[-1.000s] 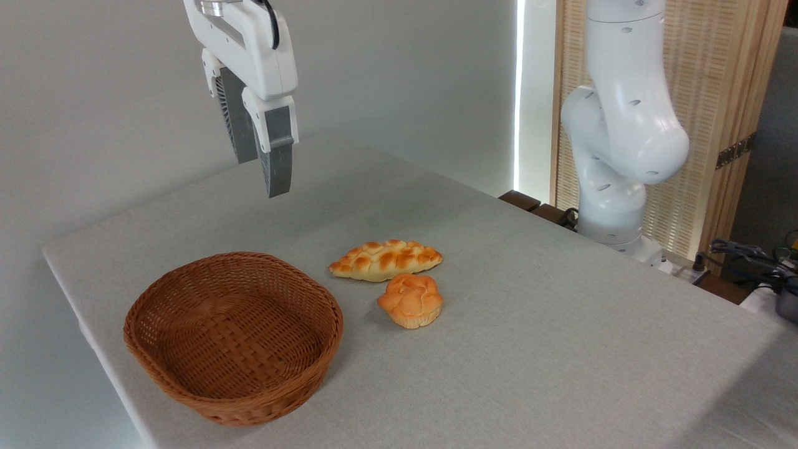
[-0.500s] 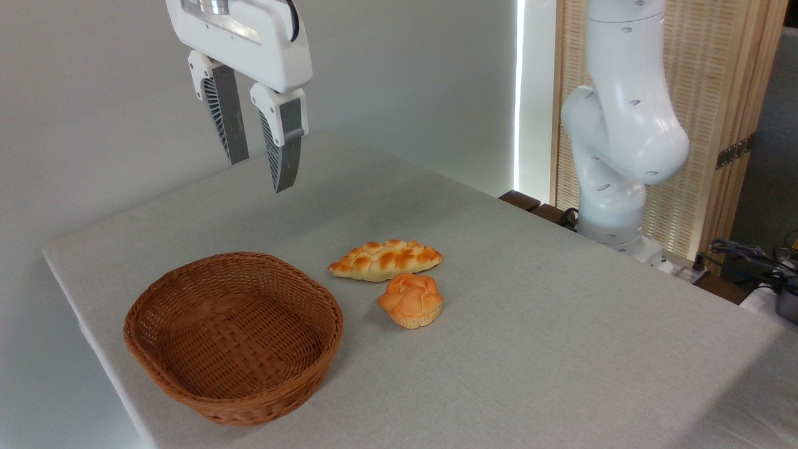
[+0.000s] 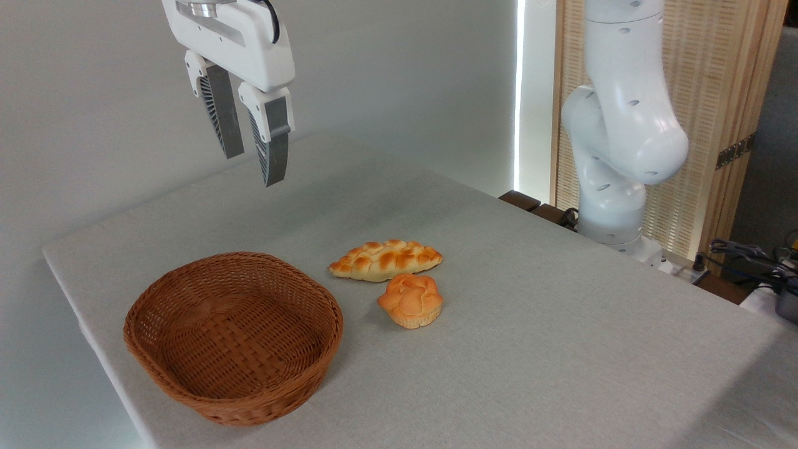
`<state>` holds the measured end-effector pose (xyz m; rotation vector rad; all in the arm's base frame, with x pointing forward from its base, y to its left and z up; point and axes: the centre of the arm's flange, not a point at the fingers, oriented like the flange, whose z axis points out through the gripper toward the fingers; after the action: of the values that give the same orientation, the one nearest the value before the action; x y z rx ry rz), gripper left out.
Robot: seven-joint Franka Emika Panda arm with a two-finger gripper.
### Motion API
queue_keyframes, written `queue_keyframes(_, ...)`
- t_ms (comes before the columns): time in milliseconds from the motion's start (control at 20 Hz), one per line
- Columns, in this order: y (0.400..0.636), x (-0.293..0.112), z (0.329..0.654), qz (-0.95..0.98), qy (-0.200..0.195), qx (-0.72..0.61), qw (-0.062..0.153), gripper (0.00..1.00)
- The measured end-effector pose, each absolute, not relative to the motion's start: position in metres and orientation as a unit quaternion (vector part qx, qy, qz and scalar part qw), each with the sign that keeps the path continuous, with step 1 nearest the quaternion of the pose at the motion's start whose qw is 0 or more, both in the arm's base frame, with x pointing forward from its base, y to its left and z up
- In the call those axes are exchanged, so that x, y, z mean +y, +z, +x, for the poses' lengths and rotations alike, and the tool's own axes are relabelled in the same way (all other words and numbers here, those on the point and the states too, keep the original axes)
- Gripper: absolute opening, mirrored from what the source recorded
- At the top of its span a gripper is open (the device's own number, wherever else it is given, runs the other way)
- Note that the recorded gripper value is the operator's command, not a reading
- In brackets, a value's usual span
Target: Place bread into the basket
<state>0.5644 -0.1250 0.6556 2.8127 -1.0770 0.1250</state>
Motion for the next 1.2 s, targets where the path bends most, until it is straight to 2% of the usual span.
queue_keyframes(1200, 0.6518, -0.1274, 0.5661, 0.931, 0.038, -0.358, 0.059, 1.0)
